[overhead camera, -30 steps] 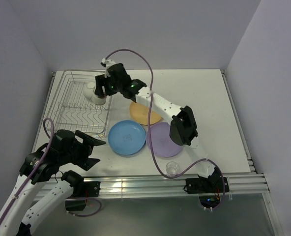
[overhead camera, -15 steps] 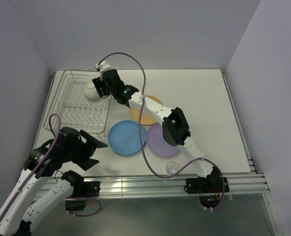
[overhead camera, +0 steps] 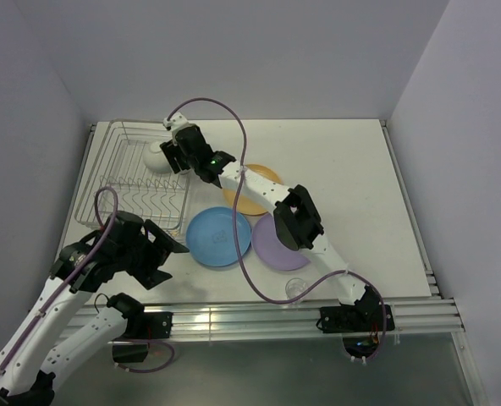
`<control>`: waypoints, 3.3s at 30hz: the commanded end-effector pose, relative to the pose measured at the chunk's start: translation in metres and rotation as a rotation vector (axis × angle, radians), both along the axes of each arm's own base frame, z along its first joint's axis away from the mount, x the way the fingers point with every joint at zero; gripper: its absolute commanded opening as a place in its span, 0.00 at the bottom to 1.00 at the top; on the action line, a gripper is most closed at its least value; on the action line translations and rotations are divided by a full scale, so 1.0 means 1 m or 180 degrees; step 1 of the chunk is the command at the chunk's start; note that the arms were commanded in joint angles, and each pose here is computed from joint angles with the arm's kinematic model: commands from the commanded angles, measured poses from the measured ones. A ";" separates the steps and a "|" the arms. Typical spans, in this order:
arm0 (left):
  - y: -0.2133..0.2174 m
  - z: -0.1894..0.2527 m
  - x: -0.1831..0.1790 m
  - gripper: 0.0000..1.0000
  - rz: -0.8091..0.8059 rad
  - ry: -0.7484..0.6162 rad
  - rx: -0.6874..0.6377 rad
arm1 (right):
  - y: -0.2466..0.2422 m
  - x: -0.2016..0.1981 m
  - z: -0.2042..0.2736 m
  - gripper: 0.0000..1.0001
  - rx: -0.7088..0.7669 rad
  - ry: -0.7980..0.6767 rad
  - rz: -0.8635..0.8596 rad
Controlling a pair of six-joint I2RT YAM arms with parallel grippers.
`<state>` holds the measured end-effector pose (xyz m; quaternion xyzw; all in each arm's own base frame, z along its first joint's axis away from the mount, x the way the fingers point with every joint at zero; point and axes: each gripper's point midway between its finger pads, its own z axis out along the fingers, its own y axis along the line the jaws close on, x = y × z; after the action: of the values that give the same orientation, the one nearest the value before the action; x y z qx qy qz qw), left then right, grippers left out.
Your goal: Load the mixed dishes into the dish rack
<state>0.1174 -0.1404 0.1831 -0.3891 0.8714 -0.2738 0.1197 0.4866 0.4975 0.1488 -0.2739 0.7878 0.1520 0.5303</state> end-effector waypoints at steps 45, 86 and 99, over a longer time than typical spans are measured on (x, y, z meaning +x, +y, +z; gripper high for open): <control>-0.003 0.012 -0.007 0.88 -0.0098 -0.0125 -0.0151 | 0.020 -0.010 0.012 0.94 0.0003 -0.0167 -0.0021; -0.033 0.023 0.063 0.82 -0.0503 -0.0496 0.0204 | -0.371 -0.376 -0.005 0.74 0.0524 0.2728 -0.1771; -0.039 0.030 0.057 0.82 -0.0528 -0.0497 0.0129 | -0.348 -0.397 -0.056 0.63 0.0668 0.3241 -0.1525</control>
<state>0.1764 -0.1770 0.2021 -0.2951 0.9018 -0.2712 0.1619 0.0864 0.1339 0.0950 0.0681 0.9718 0.1817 0.1341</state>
